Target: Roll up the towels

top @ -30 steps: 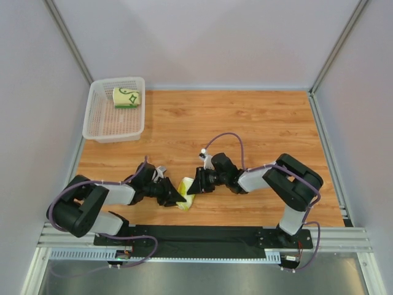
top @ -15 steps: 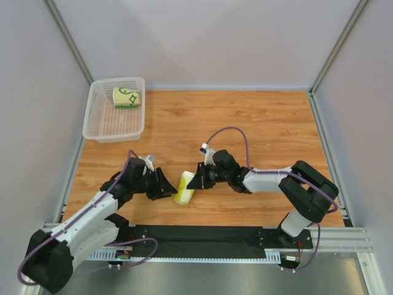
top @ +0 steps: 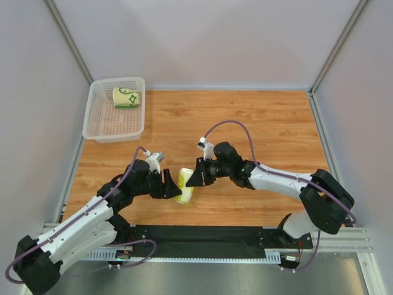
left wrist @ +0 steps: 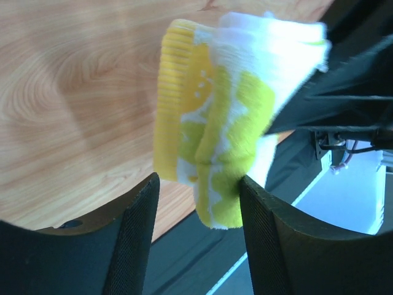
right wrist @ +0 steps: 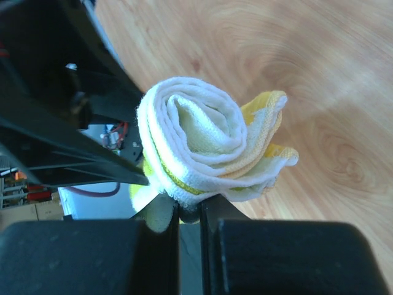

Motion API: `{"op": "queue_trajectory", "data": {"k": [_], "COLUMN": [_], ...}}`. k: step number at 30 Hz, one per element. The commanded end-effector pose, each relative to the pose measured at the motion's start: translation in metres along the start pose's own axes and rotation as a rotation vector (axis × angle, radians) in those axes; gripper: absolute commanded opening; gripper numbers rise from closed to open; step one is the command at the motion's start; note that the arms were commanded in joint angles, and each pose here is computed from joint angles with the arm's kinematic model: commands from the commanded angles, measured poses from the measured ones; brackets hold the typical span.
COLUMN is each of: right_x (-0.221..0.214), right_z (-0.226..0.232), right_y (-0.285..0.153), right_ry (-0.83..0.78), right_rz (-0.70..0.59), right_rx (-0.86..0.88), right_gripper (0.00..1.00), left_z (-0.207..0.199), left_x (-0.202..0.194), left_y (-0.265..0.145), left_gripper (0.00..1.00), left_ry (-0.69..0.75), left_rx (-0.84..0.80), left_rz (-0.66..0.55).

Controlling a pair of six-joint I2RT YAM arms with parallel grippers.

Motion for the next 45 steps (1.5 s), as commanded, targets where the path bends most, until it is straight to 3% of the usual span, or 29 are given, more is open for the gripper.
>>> {"op": "queue_trajectory", "data": {"k": [1, 17, 19, 26, 27, 29, 30, 33, 35, 36, 38, 39, 40, 41, 42, 45], "right_x": [0.026, 0.035, 0.036, 0.041, 0.043, 0.043, 0.043, 0.042, 0.042, 0.041, 0.048, 0.035, 0.036, 0.036, 0.036, 0.040], "right_z": [0.032, 0.120, 0.126, 0.143, 0.143, 0.142, 0.141, 0.137, 0.132, 0.127, 0.123, 0.103, 0.103, 0.092, 0.086, 0.060], "right_y": [-0.015, -0.075, -0.081, -0.103, -0.102, -0.100, -0.099, -0.094, -0.092, -0.088, -0.084, -0.068, -0.072, -0.068, -0.068, -0.072], "right_ry": [-0.052, -0.122, -0.071, -0.089, -0.090, -0.088, -0.085, -0.082, -0.082, -0.099, -0.140, -0.131, -0.173, -0.114, -0.155, -0.066], "right_rz": [-0.048, -0.129, -0.111, -0.146, -0.150, -0.147, -0.143, -0.141, -0.146, -0.143, -0.166, -0.089, -0.093, -0.045, -0.045, -0.022], "right_rx": [0.103, 0.755, 0.810, 0.999, 0.999, 0.993, 0.988, 0.953, 0.914, 0.857, 0.769, 0.629, 0.557, 0.410, 0.355, 0.180], "right_gripper": [0.00, 0.00, 0.00, 0.00, 0.00, 0.00, 0.00, 0.00, 0.00, 0.00, 0.00, 0.02, 0.06, 0.23, 0.33, 0.55], "left_z": [-0.018, -0.039, -0.041, -0.047, -0.048, -0.044, -0.042, -0.037, -0.031, -0.029, -0.027, -0.025, -0.027, -0.028, -0.027, -0.034], "left_x": [0.019, 0.021, 0.020, 0.018, 0.018, 0.019, 0.020, 0.022, 0.024, 0.025, 0.025, 0.026, 0.027, 0.029, 0.031, 0.040], "left_y": [0.006, -0.018, -0.023, -0.030, -0.032, -0.033, -0.036, -0.042, -0.047, -0.049, -0.055, -0.055, -0.059, -0.061, -0.060, -0.066], "left_gripper": [0.62, 0.73, 0.75, 0.73, 0.70, 0.56, 0.41, 0.18, 0.13, 0.01, 0.00, 0.00, 0.00, 0.00, 0.00, 0.00], "left_ry": [0.080, 0.182, 0.190, 0.187, 0.182, 0.167, 0.161, 0.146, 0.131, 0.129, 0.120, 0.114, 0.112, 0.103, 0.096, 0.090], "left_rx": [-0.058, -0.246, -0.266, -0.313, -0.319, -0.288, -0.265, -0.211, -0.139, -0.115, -0.066, -0.041, -0.027, -0.015, 0.010, 0.037], "left_rz": [-0.083, -0.182, -0.194, -0.201, -0.206, -0.220, -0.229, -0.255, -0.267, -0.269, -0.266, -0.260, -0.263, -0.268, -0.266, -0.295]}}
Point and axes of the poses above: each gripper's point midway between its finger pads, its own y axis out along the fingers, its own z axis along the line the jaws close on, x = y × z, the point moved 5 cm from there along -y, back along the fingers, and after that the axes turned 14 degrees about -y, right-handed, at the moved point
